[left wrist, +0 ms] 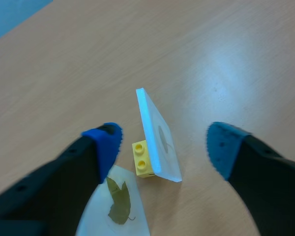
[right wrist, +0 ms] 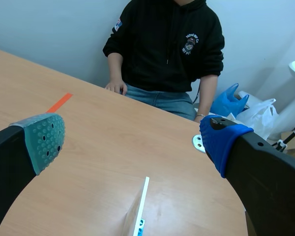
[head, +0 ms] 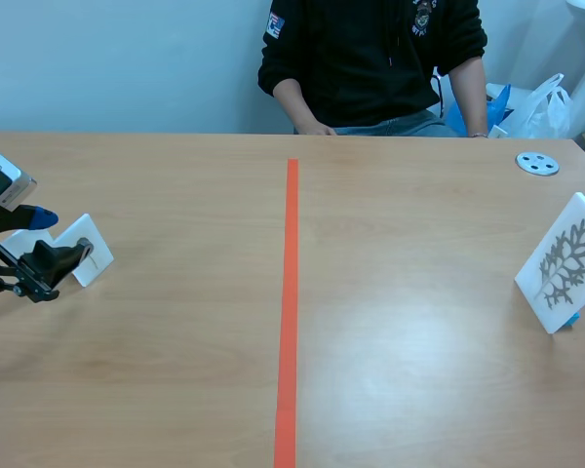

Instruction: Sort the leaf by its shape. The table is split by an orange tape line. A compound leaf with several leaflets goes to the left side, a simple leaf with one blade goes to the right side. Return to the home posture when a red brick is placed on the table.

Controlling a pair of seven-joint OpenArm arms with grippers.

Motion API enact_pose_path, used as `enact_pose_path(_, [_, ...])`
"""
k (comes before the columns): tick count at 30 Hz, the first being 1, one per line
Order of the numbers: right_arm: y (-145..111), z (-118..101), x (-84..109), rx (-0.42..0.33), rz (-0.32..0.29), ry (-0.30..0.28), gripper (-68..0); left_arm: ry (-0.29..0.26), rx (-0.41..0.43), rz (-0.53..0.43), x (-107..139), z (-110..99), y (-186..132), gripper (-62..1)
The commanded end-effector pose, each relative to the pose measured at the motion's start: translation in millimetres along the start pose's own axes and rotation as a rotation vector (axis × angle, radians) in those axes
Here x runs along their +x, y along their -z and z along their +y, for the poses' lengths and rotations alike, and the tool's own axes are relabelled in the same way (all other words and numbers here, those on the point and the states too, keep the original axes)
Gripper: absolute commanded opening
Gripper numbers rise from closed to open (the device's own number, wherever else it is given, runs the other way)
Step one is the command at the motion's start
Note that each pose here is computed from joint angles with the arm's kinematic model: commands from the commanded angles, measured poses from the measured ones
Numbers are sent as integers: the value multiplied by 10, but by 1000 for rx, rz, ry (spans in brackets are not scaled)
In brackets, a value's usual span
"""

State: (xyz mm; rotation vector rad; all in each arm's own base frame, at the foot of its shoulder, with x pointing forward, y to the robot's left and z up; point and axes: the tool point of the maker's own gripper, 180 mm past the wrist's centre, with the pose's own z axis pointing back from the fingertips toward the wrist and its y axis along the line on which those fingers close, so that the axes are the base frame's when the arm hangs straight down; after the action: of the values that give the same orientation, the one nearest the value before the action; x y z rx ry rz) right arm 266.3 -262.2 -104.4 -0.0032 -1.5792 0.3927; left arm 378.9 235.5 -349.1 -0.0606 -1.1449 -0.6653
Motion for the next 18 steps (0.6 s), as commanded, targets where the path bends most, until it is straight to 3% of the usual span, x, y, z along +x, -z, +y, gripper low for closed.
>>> enact_pose_path(1, [8,0,64,0,-26,2,-111,14,15,-47,166,80,15,-51])
enact_pose_path(3, [8,0,64,0,-26,2,-111,16,15,-53,188,82,14,14])
enact_pose_path(14, [8,0,64,0,-26,2,-111,48,34,-175,662,-11,-323,14])
enact_pose_path(18, [8,0,64,0,-26,2,-111,12,55,-267,888,-81,-599,14])
